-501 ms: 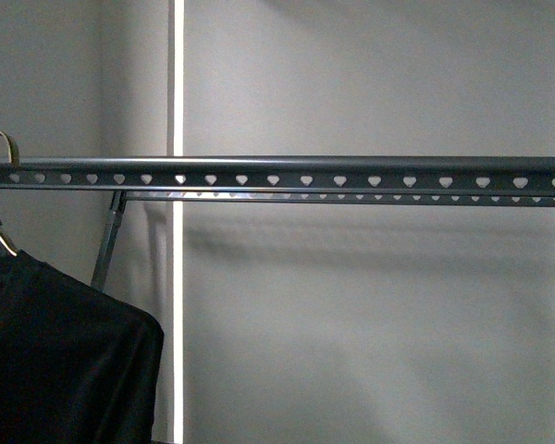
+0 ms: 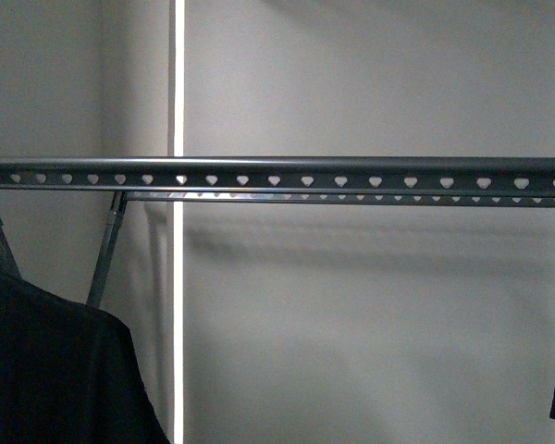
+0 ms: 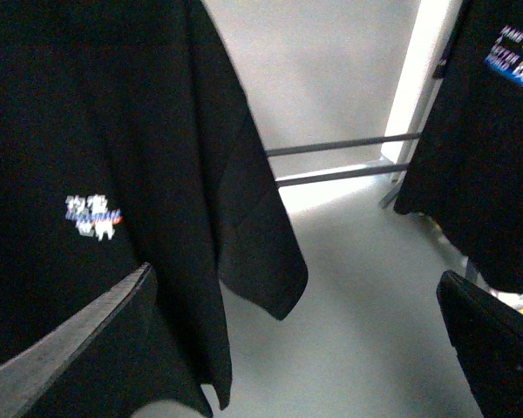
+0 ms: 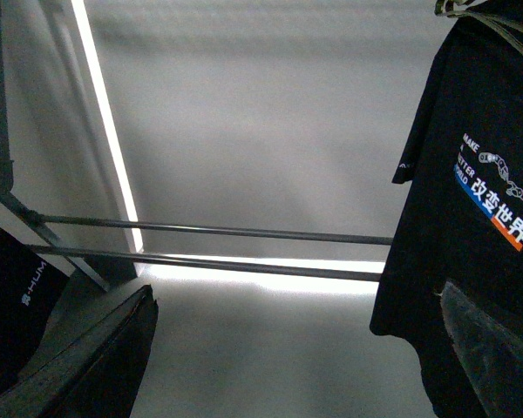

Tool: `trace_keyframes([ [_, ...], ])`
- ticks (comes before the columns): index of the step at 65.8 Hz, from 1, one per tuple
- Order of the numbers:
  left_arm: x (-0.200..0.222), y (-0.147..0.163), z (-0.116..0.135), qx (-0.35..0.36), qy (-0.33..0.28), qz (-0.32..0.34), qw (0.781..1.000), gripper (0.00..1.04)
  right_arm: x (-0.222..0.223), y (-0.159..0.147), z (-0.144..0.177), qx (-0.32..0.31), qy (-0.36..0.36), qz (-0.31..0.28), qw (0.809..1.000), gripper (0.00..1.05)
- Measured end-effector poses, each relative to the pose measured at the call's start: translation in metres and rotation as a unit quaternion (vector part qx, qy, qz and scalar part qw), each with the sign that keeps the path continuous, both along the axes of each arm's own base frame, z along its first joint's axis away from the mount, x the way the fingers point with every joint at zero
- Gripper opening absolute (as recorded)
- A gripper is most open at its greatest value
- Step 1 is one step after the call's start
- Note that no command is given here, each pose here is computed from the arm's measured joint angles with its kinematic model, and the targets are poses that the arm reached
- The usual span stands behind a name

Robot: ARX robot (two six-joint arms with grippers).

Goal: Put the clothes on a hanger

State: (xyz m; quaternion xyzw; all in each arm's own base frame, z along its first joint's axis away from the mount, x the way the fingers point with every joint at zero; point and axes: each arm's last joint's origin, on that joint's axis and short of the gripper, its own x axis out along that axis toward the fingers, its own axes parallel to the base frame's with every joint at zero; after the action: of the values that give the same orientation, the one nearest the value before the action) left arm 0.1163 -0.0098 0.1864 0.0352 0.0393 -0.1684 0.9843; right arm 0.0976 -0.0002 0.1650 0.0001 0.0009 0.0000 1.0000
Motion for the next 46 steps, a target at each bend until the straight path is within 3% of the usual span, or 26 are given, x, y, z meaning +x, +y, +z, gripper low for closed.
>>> trace_keyframes([
  [7, 0.028, -0.006, 0.049, -0.072, -0.029, 0.056, 0.995, 0.98, 0.000, 0.000, 0.000, 0.000, 0.000, -0.001, 1.000, 0.97],
  [13, 0.064, -0.010, 0.089, -0.178, -0.022, 0.106, 0.978, 0.98, 0.000, 0.000, 0.000, 0.000, 0.000, 0.000, 1.000, 0.97],
  [15, 0.088, -0.012, 0.103, -0.228, 0.001, 0.140, 0.964, 0.98, 0.000, 0.000, 0.000, 0.000, 0.000, 0.000, 1.000, 0.97],
  [24, 0.152, -0.015, 0.107, -0.316, 0.110, 0.240, 0.911, 0.98, 0.000, 0.000, 0.000, 0.000, 0.000, 0.000, 1.000, 0.97],
  [32, 0.201, -0.014, 0.102, -0.361, 0.137, 0.308, 0.870, 0.98, 0.000, 0.000, 0.000, 0.000, 0.000, 0.000, 1.000, 0.97],
  [46, 0.237, -0.013, 0.120, -0.386, 0.093, 0.334, 0.855, 0.98, 0.000, 0.000, 0.000, 0.000, 0.000, -0.001, 1.000, 0.97],
])
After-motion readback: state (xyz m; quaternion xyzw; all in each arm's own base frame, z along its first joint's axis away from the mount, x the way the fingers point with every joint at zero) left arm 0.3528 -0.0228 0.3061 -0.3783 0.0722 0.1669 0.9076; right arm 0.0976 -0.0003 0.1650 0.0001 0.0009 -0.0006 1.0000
